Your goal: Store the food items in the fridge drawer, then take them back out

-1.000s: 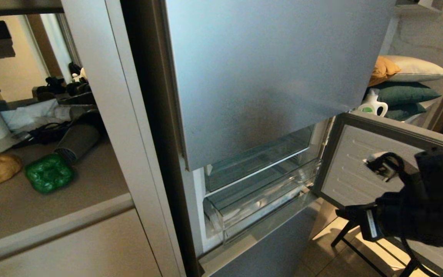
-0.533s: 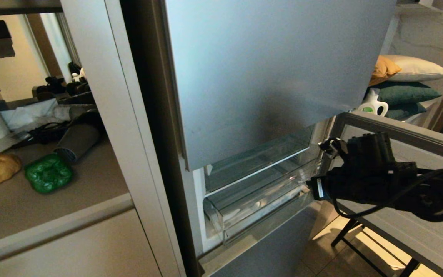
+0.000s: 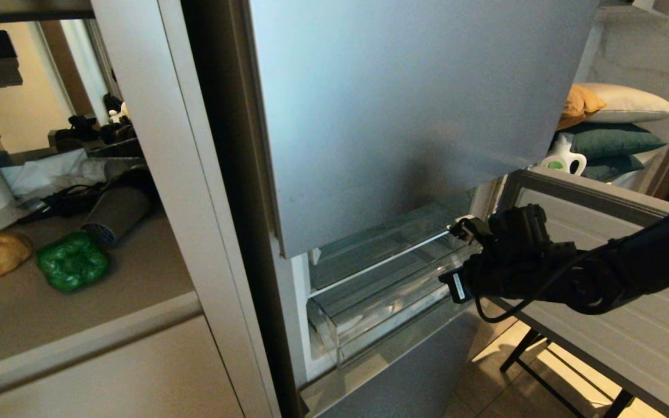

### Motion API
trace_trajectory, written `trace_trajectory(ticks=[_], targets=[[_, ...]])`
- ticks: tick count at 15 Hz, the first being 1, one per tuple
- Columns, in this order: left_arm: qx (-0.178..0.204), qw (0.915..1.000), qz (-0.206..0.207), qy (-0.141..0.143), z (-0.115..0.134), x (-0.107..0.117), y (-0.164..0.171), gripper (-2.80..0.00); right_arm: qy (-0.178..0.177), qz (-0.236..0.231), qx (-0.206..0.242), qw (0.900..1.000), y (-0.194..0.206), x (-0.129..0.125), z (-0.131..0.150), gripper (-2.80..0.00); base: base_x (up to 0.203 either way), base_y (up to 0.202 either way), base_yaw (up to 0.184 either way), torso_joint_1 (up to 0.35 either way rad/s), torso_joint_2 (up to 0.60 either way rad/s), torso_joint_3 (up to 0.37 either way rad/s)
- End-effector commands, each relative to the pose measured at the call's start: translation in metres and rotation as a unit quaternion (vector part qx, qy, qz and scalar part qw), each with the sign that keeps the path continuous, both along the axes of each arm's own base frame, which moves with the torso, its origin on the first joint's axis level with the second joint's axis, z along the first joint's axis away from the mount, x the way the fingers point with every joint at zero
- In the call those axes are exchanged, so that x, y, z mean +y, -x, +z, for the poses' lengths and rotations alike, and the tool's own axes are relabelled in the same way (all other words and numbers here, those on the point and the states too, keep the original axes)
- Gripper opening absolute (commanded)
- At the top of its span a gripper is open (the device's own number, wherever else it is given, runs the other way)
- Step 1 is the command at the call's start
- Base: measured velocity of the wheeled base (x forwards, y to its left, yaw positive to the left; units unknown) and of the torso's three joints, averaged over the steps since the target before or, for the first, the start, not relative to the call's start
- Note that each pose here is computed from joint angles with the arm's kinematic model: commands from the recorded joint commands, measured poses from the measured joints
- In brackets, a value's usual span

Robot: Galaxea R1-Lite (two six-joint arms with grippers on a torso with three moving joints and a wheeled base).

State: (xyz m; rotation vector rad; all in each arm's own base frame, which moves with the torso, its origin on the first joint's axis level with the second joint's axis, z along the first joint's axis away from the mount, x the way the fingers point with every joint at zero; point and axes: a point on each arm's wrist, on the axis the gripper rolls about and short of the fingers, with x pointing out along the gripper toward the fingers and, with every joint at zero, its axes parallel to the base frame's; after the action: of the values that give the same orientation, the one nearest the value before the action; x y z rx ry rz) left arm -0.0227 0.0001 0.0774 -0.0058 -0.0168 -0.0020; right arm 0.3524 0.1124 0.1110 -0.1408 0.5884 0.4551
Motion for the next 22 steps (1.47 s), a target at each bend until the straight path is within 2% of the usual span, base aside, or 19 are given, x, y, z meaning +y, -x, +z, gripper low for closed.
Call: trace_trajectory(ticks=[1,10,16,20,22], targets=[[0.003,1.0000,0.000,0.000,-0.002,0.000,0.000,-2.80,-0.001,0.005,-0.004,1.000,-0.007,0.004,-0.002,-2.80,0.000,0.000,0.000,0.000,0.00,0.000],[0.003,1.0000,0.000,0.000,-0.002,0.000,0.000,-2.80,0.013,0.022,-0.026,0.999,-0.049,0.020,-0.020,-2.80,0.000,0.000,0.000,0.000,0.00,0.000],[0.003,1.0000,0.000,0.000,-0.002,0.000,0.000,-2.80,0.009,0.026,-0.039,0.999,-0.072,0.028,-0.029,-2.80,0.000,0.000,0.000,0.000,0.00,0.000],[0.003,1.0000,0.000,0.000,-0.002,0.000,0.000,-2.80,0.012,0.027,-0.035,0.999,-0.075,0.029,-0.032,-2.80,0.000,0.000,0.000,0.000,0.00,0.000],[0.003,1.0000,0.000,0.000,-0.002,0.000,0.000,-2.80,0.017,0.028,-0.018,0.999,-0.073,0.029,-0.033,-2.80,0.000,0.000,0.000,0.000,0.00,0.000]])
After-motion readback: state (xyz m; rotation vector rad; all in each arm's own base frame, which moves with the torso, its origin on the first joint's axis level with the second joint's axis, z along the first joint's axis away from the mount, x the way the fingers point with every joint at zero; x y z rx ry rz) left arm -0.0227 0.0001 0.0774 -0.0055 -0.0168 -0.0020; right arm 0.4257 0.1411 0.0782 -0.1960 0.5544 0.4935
